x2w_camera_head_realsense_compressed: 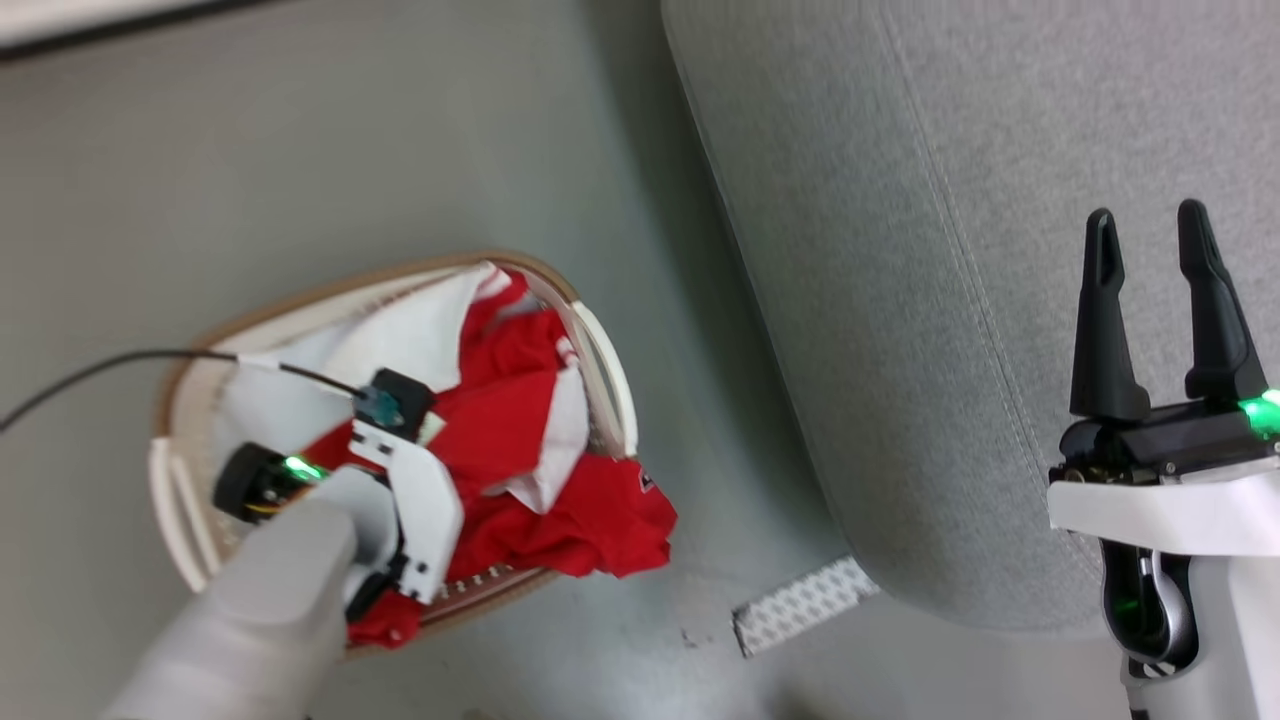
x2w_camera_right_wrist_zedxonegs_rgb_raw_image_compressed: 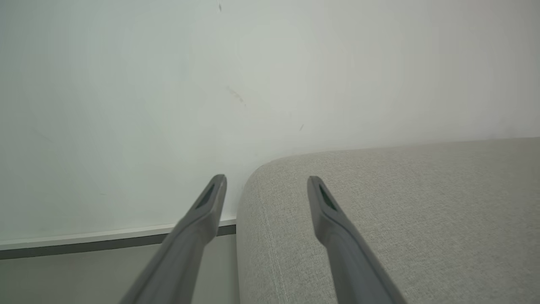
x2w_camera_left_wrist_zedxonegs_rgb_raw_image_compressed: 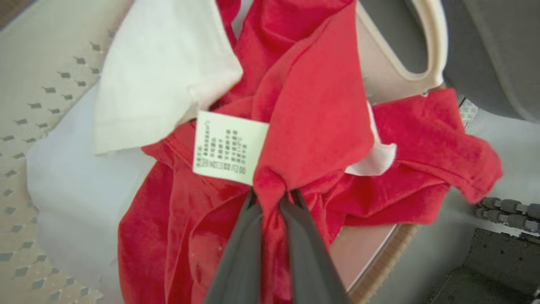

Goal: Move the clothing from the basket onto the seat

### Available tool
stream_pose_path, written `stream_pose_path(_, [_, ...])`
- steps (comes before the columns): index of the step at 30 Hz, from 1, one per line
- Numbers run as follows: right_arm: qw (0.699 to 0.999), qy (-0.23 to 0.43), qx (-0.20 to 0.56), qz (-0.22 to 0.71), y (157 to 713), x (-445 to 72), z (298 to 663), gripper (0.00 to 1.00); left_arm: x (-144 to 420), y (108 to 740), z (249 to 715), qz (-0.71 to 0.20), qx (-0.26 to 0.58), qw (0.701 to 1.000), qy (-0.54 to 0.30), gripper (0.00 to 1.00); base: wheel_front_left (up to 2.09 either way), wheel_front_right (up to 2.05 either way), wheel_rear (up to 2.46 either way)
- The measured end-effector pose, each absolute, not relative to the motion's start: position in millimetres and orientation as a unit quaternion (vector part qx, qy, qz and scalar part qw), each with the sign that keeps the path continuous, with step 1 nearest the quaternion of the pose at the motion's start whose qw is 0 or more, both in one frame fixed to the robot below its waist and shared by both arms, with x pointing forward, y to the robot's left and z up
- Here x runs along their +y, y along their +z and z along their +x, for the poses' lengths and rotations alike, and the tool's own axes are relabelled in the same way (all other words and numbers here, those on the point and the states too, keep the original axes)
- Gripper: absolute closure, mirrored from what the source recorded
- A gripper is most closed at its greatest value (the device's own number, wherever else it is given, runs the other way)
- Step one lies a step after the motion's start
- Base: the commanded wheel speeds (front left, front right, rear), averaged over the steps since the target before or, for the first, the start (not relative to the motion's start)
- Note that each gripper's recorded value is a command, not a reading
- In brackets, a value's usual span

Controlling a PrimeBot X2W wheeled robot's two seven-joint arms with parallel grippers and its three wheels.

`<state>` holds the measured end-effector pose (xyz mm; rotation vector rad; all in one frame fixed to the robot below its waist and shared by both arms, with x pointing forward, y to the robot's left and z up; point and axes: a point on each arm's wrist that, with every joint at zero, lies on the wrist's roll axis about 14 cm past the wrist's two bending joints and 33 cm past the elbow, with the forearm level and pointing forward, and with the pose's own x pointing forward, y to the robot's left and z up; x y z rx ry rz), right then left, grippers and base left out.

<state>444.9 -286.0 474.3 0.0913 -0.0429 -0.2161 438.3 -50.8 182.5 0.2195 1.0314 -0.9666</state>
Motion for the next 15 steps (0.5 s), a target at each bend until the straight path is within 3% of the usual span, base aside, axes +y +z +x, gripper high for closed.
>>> stream_pose_path(15, [0.994,-0.055,-0.081,0.051,527.9,-246.4,420.4,0.0,-47.8,317.4,441.8,0.037,0.321,0.849,-0.418,1.0,0.0,0.0,0.0])
